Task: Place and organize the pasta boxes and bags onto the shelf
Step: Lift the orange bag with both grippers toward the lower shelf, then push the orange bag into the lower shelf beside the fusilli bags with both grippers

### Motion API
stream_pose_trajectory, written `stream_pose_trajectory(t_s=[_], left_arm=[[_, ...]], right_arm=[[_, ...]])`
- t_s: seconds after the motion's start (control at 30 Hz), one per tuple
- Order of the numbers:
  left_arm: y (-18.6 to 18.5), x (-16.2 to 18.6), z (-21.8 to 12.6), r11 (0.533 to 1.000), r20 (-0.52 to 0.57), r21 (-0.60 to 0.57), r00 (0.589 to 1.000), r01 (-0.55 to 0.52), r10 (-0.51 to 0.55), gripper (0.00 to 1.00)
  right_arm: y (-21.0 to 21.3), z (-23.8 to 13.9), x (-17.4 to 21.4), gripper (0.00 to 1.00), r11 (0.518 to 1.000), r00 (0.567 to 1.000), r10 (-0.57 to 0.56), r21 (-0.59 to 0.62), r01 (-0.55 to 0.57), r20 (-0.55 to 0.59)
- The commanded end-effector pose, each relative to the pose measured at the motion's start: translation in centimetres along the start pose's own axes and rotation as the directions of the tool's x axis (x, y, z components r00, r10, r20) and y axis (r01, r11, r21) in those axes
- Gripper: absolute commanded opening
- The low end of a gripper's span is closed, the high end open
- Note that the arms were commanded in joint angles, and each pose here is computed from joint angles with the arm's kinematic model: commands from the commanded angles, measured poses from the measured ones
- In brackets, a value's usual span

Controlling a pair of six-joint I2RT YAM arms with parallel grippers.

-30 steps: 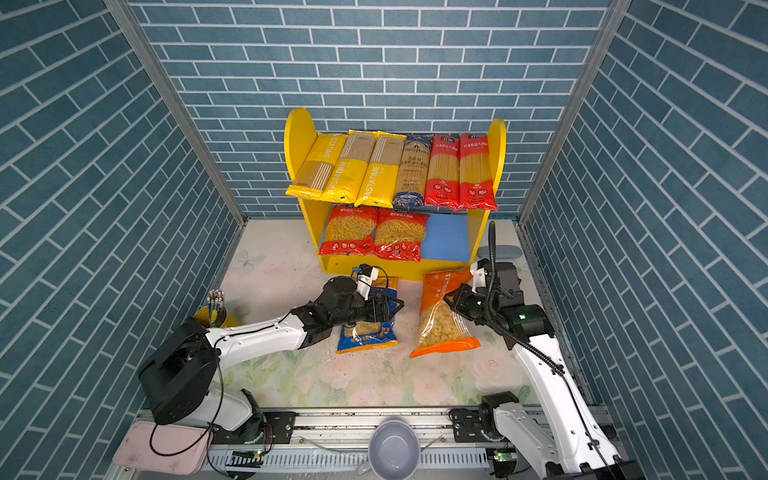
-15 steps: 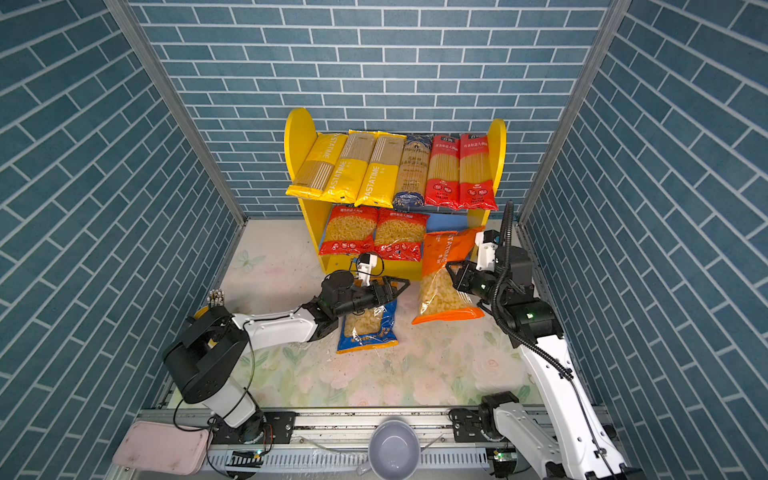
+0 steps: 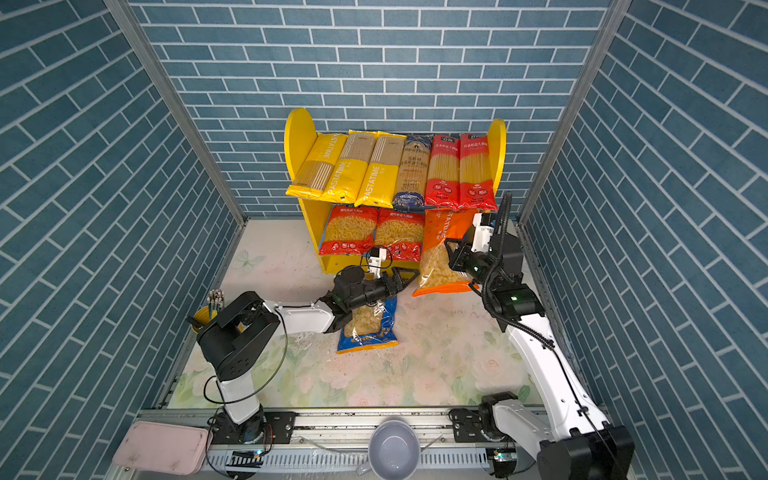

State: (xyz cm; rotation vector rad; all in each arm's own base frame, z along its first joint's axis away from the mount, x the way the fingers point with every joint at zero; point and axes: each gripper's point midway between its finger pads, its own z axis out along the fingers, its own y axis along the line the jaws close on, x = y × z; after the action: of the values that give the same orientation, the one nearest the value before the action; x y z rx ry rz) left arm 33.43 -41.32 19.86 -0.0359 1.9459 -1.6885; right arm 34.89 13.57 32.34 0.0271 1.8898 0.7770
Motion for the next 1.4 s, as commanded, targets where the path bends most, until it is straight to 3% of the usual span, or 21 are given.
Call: stream_pose_trajectory(t_s=[0.0,0.3,0.43,0.77,1.07,1.2,1.37], left_arm=[[-0.4,-1.0,0.3,0.999,0.039,0.035,0.999,-0.017,0.016,0.95],[1.4,0.4,1.9,0.998,-0.029,-0.017,0.998,-0.06,0.059,0.94],[0.3,-0.1,2.7,0.998,-0.025,0.023,0.998,-0.063,0.063,0.94],[-0.2,0.1,4.9,0.996,-0.056,0.063,0.996,-0.067,0.071,0.82],[-2.4,-0.9,4.8,0.992,-0.042,0.085,0.994,-0.097,0.101,0.69],[-4.1,-1.4,4.5,0.986,-0.041,0.093,0.988,-0.141,0.145,0.7],[-3.1,-1.5,4.5,0.989,-0.036,0.071,0.99,-0.134,0.136,0.78]], right_arm=[[2.2,-0.9,-5.3,0.0,0.993,0.97,-0.074,-0.078,0.094,0.231],[1.1,-0.2,-6.2,0.0,0.996,0.957,0.004,-0.086,0.022,0.289],[0.3,0.4,-6.3,0.0,0.997,0.953,0.033,-0.08,-0.01,0.3],[-3.2,4.1,-4.1,0.0,0.995,0.955,0.101,-0.039,-0.094,0.281],[-1.9,3.4,-6.2,0.0,0.99,0.93,0.136,-0.093,-0.11,0.343],[-1.0,3.0,-7.6,0.0,0.987,0.917,0.139,-0.128,-0.097,0.374],[-2.0,4.3,-7.7,0.0,0.984,0.916,0.168,-0.118,-0.134,0.365]])
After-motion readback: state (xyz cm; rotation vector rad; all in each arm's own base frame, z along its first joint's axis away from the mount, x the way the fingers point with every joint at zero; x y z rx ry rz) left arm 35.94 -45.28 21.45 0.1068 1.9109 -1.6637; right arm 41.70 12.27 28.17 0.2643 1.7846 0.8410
